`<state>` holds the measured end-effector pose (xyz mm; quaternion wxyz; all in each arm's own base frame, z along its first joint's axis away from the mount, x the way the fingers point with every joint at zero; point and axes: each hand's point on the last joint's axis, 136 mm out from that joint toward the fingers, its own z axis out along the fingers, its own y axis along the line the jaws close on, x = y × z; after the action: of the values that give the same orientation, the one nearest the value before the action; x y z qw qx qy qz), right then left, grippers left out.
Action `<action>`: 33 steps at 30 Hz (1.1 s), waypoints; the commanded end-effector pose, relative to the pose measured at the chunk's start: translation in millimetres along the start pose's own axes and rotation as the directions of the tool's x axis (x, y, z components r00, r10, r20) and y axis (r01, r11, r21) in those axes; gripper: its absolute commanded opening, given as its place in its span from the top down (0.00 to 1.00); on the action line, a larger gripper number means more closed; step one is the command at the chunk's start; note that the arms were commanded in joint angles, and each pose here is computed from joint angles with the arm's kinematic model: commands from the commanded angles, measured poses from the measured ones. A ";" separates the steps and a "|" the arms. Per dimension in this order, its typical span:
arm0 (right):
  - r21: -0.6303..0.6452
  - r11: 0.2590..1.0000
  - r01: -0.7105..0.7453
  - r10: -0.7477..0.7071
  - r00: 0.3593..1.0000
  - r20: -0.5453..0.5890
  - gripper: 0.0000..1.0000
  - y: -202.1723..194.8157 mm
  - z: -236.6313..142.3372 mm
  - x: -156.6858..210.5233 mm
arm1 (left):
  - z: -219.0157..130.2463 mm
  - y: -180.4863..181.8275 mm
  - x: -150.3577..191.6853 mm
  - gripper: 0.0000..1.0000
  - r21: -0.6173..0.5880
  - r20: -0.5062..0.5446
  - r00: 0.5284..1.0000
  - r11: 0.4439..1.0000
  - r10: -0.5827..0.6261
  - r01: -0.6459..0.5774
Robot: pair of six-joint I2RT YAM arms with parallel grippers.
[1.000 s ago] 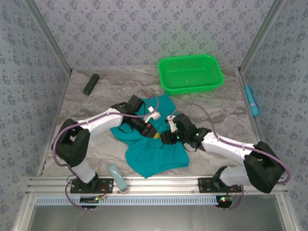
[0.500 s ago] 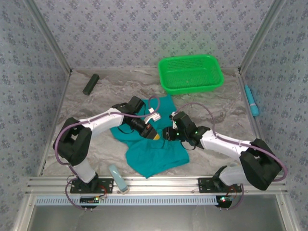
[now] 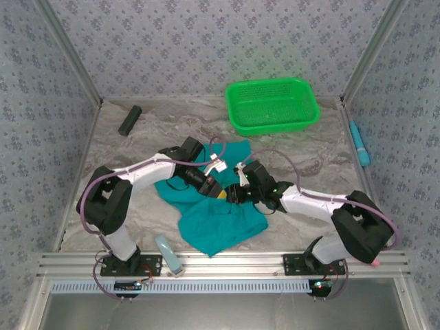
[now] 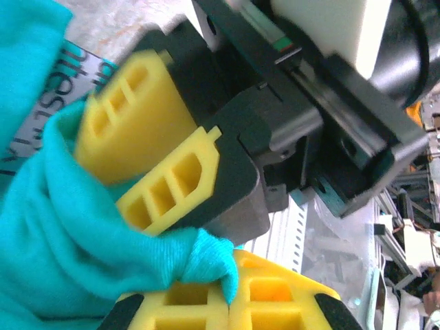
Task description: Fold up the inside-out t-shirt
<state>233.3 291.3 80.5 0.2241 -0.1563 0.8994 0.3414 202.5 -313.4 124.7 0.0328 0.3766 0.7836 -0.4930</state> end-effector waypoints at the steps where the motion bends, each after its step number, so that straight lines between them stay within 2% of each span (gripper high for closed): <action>1: -0.041 0.997 0.059 -0.060 0.998 -0.023 0.98 10.9 2.5 1.3 | -7.6 19.9 -1.4 0.98 -0.051 0.034 0.999 0.999 0.020 -0.018; 3: -0.010 0.997 0.080 -0.081 0.997 -0.020 1.00 3.0 -0.4 0.0 | -11.6 40.7 6.2 0.95 -0.135 0.026 1.000 0.991 -0.010 0.014; 5: -0.042 0.995 0.088 -0.088 0.996 -0.001 1.00 3.7 -7.6 -5.7 | -15.4 58.4 14.2 0.93 -0.198 0.016 0.999 0.979 -0.034 0.037; 7: -0.022 0.996 0.084 -0.084 0.996 0.010 1.00 -4.8 -16.2 -10.0 | -21.5 81.6 21.3 0.89 -0.291 0.015 0.997 0.954 -0.070 0.071; 9: 0.055 0.996 0.072 -0.072 0.997 0.003 1.00 -23.6 -24.6 -11.4 | -30.9 110.0 26.3 0.84 -0.405 0.039 0.991 0.905 -0.128 0.133; 10: 0.101 0.993 0.068 -0.067 0.998 -0.005 1.00 -33.6 -27.3 -10.2 | -34.6 118.2 26.2 0.79 -0.433 0.056 0.987 0.887 -0.150 0.160; 11: 0.155 0.986 0.065 -0.063 0.998 -0.018 1.00 -44.5 -29.3 -8.3 | -37.1 124.5 24.8 0.70 -0.454 0.069 0.984 0.874 -0.162 0.176; 13: 0.224 0.972 0.072 -0.064 0.997 -0.043 1.00 -58.6 -30.4 -5.1 | -36.9 125.1 21.5 0.61 -0.454 0.073 0.985 0.874 -0.158 0.174; 19: 0.221 0.970 0.100 -0.081 0.992 -0.096 1.00 -59.7 -33.6 -1.5 | -47.6 117.2 3.6 0.61 -0.491 0.136 0.985 0.856 -0.108 0.162; 20: 0.279 0.956 0.094 -0.067 0.992 -0.104 0.87 -69.7 -39.7 -1.9 | -49.7 111.0 0.5 0.61 -0.487 0.149 0.984 0.859 -0.096 0.158; 21: 0.389 0.918 0.074 -0.036 0.994 -0.105 0.77 -85.9 -51.0 -4.7 | -52.1 103.0 -3.4 0.61 -0.483 0.162 0.984 0.863 -0.078 0.148; 24: 0.513 0.854 0.084 -0.021 0.992 -0.126 0.74 -88.5 -76.6 -12.2 | -58.5 84.4 -10.6 0.61 -0.515 0.224 0.974 0.844 -0.037 0.151; 26: 0.467 0.876 0.118 -0.066 0.990 -0.127 0.68 -62.9 -79.6 -16.3 | -58.2 75.0 -11.7 0.61 -0.501 0.291 0.955 0.842 -0.056 0.202; 29: 0.319 0.929 0.186 -0.145 0.978 -0.148 0.61 -21.5 -73.6 -12.8 | -45.0 51.1 -7.0 0.60 -0.441 0.324 0.945 0.877 -0.043 0.191; 33: 0.145 0.962 0.231 -0.201 0.960 -0.196 0.60 2.9 -51.7 -2.6 | -23.3 29.1 2.1 0.57 -0.334 0.341 0.933 0.913 -0.113 0.232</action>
<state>233.1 247.4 127.4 0.2312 -0.2293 0.9253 0.1945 235.9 -274.3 110.6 0.2005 0.2479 0.8815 -0.3483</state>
